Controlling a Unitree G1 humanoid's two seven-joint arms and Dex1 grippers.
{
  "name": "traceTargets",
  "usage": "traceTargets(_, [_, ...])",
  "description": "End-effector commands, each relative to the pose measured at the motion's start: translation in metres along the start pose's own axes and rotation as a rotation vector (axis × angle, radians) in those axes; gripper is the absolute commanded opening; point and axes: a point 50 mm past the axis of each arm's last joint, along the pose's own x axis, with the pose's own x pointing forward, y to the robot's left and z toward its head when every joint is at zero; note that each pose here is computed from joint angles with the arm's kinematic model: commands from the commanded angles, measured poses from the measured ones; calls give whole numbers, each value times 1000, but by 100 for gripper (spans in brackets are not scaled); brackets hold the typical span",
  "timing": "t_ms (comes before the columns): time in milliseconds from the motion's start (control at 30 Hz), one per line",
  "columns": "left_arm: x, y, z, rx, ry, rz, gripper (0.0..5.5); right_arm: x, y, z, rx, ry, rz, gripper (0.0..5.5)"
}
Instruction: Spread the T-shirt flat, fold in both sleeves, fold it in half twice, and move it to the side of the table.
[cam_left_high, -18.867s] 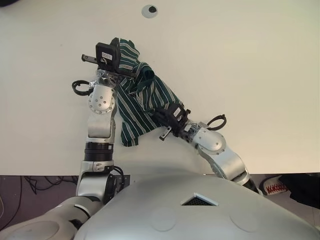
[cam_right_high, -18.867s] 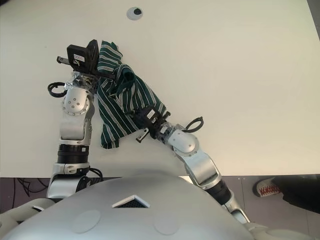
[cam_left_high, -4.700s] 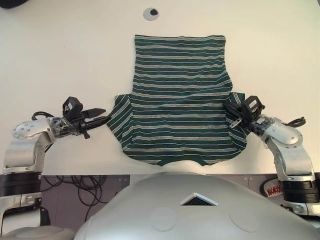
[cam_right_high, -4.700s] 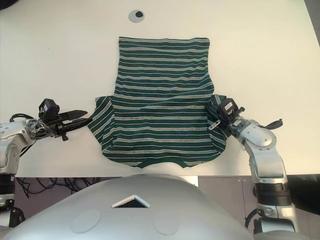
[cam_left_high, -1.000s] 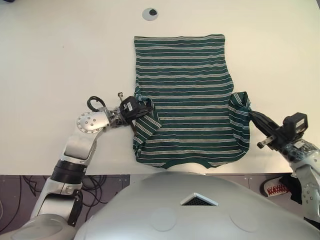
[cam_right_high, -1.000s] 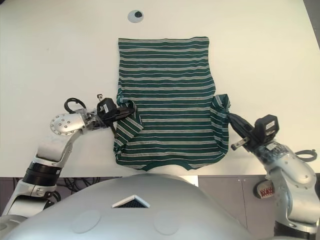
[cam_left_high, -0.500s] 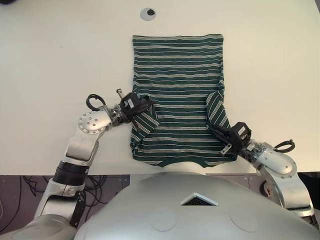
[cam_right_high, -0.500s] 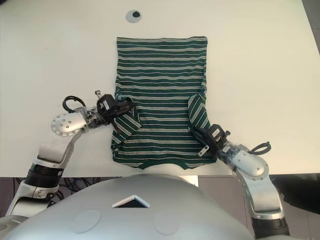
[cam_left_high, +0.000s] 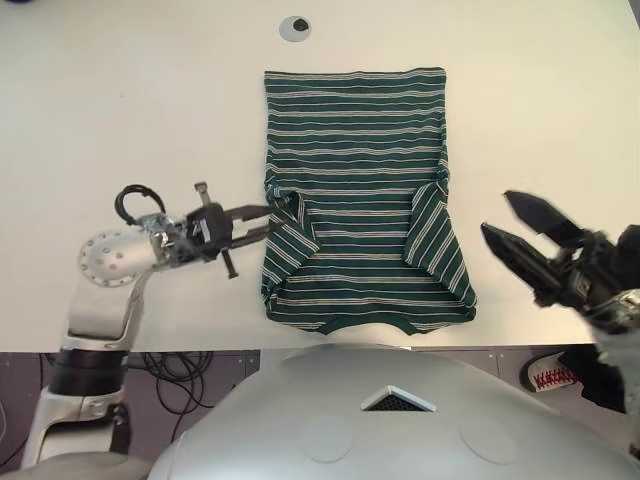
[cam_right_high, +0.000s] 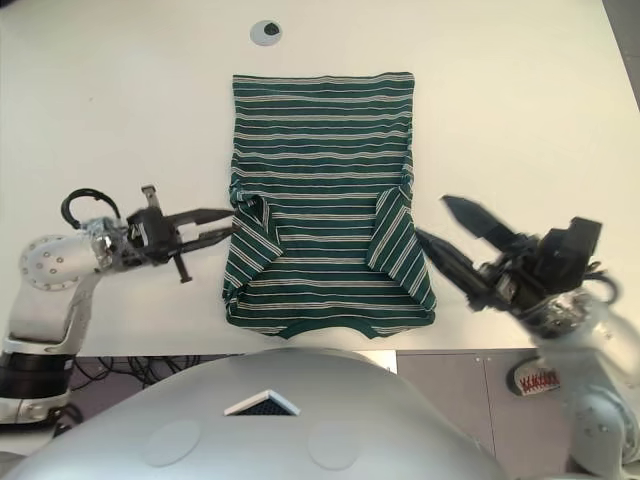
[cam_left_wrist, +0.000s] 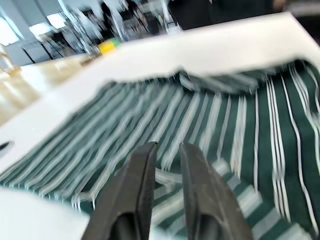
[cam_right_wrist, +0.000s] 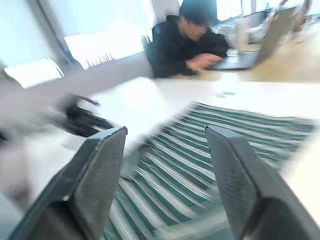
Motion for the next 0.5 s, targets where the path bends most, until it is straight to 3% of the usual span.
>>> traceTargets(33, [-24,-14,-6,63,168,-156,152,-22,-1,-20,-440,439,117,283])
traceTargets(267, [-46,-24,-9,202,374,-343,240,-41,-16,-29,-762,670,210,283])
traceTargets(400, [-43,-20,-6,272,353,-331,303,-42,-12,-42,-807,723,274,283])
traceTargets(500, [-36,-25,-16,290,365,-337,342,-40,-8,-52,-803,715,320,324])
